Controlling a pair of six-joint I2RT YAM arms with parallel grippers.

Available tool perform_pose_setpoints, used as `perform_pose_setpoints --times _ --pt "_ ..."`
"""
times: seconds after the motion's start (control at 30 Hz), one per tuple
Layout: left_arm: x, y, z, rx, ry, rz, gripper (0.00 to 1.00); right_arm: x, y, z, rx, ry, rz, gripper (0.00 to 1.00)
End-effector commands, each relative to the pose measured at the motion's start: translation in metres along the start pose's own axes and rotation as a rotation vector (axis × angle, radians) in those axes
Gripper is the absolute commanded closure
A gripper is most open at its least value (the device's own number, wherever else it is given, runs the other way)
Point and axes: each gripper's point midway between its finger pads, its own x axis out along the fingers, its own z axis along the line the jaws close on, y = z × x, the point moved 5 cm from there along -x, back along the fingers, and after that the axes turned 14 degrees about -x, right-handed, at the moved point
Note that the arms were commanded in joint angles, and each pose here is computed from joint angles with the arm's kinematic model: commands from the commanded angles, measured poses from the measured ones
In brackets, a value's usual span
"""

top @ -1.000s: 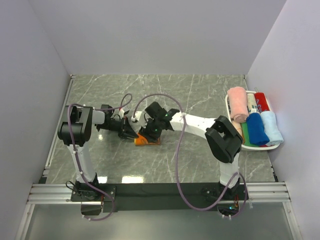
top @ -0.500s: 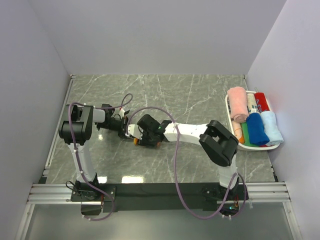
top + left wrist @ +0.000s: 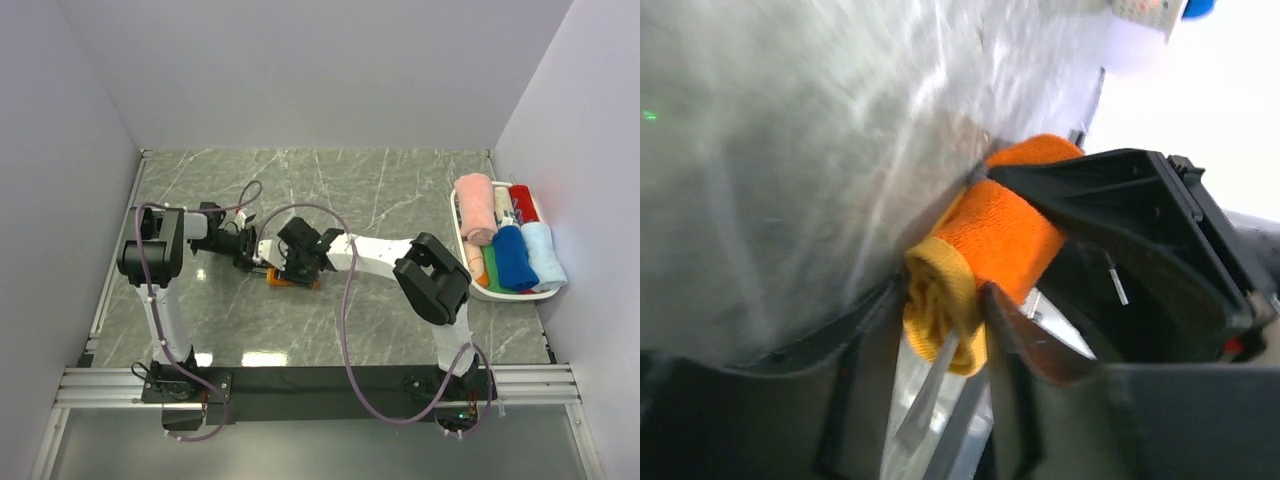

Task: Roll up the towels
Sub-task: Place the rolled towel into the container

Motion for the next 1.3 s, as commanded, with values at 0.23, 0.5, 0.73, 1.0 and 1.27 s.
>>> perform_pose_setpoints --times 0.23,0.5,0.73,1.0,1.27 --pt "-0.053 -0.038 -0.046 0.310 -0.080 -0.220 0.46 -0.061 0.041 -0.018 0.551 -0.138 -0.098 1.00" --pt "-0.063 -0.035 -0.069 0.450 -0.103 -0.284 0.45 -0.144 0.103 -0.012 0.800 0.014 -0.171 1.00" --pt "-0.061 -0.034 -0.093 0.535 -0.123 -0.296 0.45 -0.228 0.173 0.020 0.987 0.234 -0.147 1.00" --pt "-0.049 -0.030 -0.102 0.531 -0.103 -0.287 0.45 -0.306 0.251 0.050 1.116 0.509 0.019 1.00" --pt "-0.045 -0.029 -0.096 0.522 -0.105 -0.292 0.45 -0.345 0.312 0.065 1.193 0.712 0.295 1.00"
